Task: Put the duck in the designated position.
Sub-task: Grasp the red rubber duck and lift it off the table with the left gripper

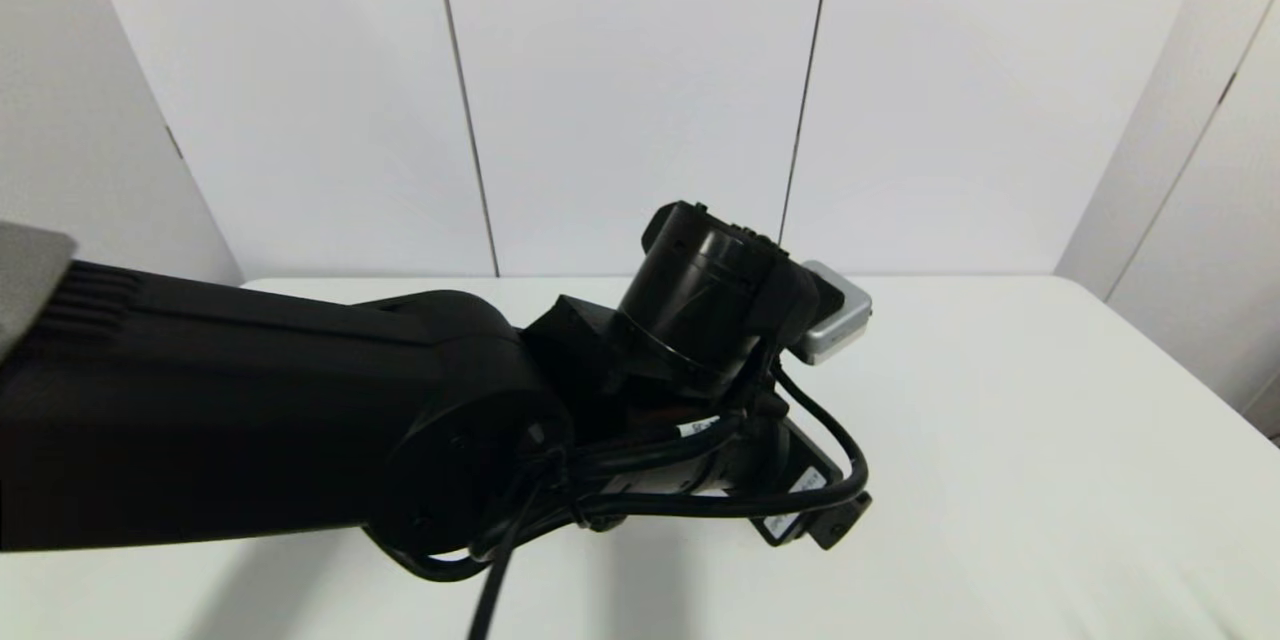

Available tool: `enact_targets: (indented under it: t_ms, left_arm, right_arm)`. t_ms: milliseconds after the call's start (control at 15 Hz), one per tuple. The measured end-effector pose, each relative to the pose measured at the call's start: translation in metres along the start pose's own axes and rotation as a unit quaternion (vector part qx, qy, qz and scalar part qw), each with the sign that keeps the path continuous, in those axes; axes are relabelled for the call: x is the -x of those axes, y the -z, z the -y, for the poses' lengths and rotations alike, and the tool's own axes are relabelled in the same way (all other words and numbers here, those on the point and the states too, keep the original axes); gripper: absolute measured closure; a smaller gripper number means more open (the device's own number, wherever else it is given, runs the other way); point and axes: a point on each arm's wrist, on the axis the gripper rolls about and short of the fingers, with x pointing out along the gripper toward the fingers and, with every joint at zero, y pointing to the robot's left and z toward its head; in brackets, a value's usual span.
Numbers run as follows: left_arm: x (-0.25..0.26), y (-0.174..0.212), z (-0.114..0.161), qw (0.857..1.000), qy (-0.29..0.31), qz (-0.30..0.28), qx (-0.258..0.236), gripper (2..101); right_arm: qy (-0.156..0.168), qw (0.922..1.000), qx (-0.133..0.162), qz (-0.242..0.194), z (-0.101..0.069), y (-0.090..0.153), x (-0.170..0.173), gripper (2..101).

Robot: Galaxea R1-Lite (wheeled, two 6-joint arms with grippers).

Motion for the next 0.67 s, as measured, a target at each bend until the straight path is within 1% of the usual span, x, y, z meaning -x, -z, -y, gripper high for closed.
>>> enact_targets:
  t_ms: [200, 667]
  left_arm:
    - [-0.023, 0.012, -0.003, 1.0, -0.003, -0.029, 0.008, 1.9]
    - [-0.062, 0.018, -0.007, 0.999, -0.003, -0.047, 0.013, 1.9]
  right_arm:
    - [0.0, 1.0, 0.0, 0.0, 0.0, 0.0, 0.0, 4.3]
    - [0.0, 1.0, 0.0, 0.0, 0.0, 0.0, 0.0, 4.3]
